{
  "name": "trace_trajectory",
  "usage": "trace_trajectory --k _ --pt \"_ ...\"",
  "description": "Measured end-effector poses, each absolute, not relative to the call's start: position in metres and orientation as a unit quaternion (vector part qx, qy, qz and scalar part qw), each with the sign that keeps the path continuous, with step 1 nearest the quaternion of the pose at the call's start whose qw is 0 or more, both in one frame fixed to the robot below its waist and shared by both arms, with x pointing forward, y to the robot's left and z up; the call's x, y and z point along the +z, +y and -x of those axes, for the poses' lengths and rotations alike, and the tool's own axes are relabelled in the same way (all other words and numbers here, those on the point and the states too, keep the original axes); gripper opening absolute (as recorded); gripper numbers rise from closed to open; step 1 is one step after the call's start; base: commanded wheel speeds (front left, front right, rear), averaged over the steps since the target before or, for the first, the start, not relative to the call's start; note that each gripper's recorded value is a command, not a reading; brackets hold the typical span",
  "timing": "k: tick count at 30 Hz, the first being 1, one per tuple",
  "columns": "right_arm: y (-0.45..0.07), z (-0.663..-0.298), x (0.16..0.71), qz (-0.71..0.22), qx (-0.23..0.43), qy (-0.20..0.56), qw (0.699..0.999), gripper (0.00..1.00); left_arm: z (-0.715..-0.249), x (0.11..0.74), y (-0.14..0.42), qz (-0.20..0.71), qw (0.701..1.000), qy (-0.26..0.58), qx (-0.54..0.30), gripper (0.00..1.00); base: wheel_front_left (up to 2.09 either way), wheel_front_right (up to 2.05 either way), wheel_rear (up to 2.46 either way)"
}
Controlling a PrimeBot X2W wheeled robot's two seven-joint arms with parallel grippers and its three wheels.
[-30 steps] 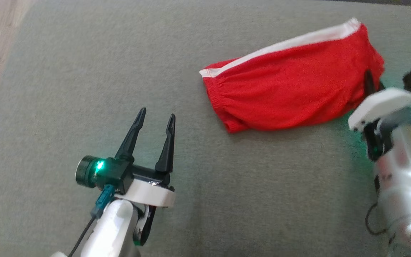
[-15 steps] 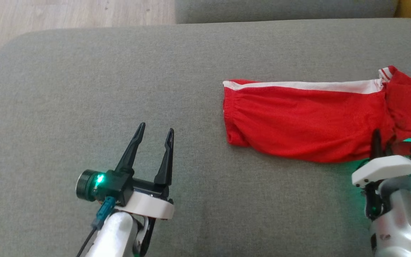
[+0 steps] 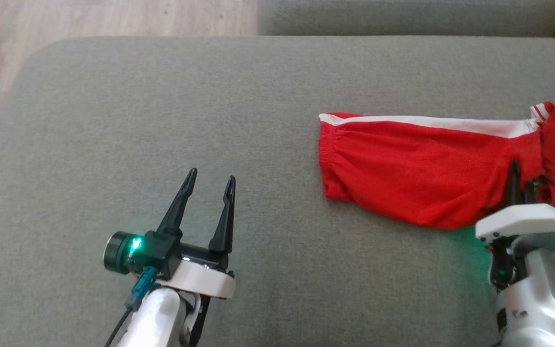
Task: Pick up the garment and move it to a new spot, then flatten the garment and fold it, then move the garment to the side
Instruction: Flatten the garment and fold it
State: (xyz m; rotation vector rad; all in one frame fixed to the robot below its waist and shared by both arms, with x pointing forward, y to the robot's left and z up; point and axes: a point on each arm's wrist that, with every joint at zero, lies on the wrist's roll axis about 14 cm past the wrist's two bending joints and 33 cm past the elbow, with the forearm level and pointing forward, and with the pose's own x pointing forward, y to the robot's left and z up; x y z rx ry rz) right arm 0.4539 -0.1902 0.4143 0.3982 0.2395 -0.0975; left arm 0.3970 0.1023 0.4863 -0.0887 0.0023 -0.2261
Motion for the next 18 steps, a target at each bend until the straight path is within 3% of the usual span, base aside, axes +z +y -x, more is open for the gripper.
trace_trajectory --k 18 --pt "-0.051 -0.486 0.475 -0.191 0.155 0.074 0.966 0.00 -0.372 0.498 0.141 0.041 0.997 -0.016 -0.056 1.00 0.00 0.00 0.00"
